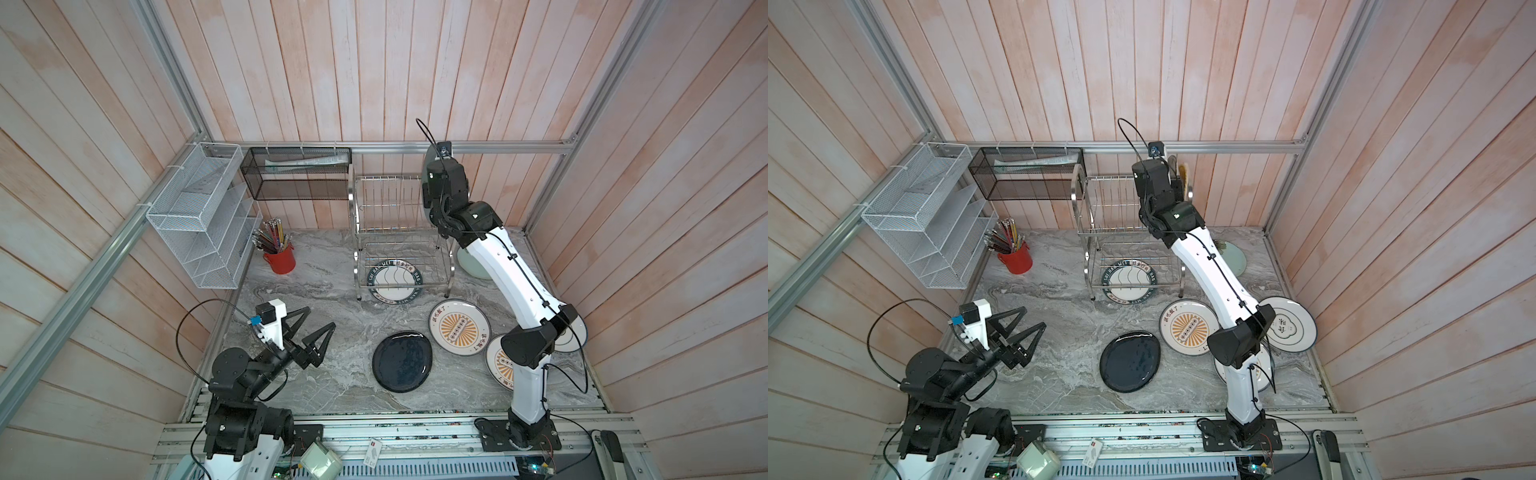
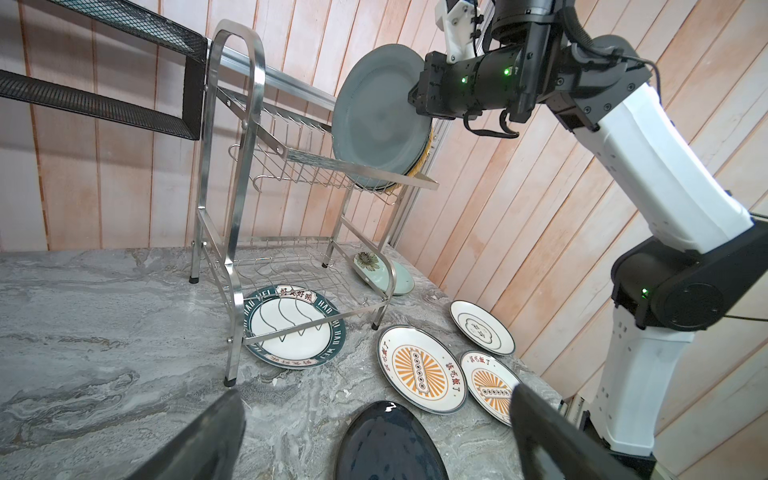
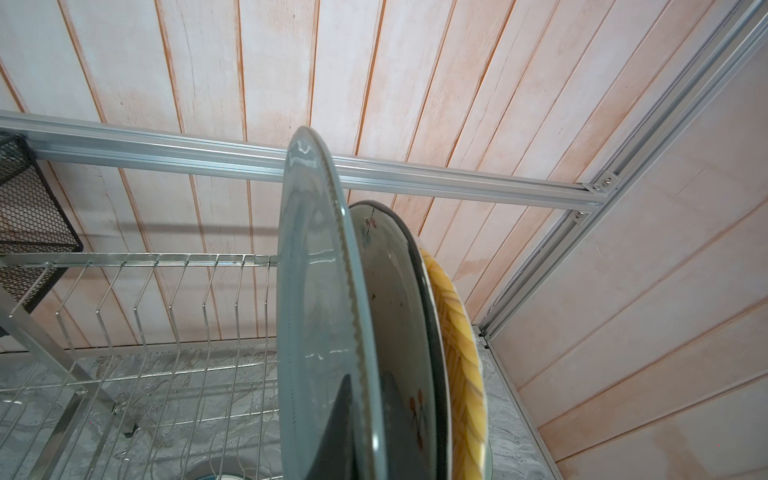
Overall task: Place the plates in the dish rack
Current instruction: 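Lower the pale green plate into the rack beside the cream plate with the right gripper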
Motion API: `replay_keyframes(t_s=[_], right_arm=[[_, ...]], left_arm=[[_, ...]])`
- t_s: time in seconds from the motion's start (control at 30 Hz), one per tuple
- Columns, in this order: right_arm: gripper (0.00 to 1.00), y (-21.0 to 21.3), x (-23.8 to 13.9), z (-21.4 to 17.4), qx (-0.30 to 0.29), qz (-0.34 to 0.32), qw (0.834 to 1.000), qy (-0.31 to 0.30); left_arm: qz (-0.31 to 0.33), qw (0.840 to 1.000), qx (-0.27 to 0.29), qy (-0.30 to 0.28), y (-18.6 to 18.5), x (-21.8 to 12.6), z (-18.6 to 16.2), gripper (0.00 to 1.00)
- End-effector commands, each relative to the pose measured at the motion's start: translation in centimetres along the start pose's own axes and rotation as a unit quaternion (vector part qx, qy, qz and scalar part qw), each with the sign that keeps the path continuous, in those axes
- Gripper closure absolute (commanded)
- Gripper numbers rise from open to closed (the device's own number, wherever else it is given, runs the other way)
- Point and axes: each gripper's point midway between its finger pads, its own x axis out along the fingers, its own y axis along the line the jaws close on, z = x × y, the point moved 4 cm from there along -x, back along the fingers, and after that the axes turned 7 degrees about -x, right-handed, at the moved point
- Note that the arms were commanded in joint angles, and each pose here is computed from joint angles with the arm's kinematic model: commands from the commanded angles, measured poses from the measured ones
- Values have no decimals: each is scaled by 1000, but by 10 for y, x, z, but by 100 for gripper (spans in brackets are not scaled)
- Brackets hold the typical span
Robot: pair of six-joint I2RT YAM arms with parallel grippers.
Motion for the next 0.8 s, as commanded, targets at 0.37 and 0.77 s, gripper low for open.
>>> replay_keyframes(t_s=[0.37,0.77], right_arm=[[100,-16,-31,55,57,-42,994,-85],[100,1,-21,36,57,-28,996,-55]], left_arm=[[-9,1000,11,-3,-2,-1,-1,0],[-11,1000,13,-4,-4,-2,-1,0]])
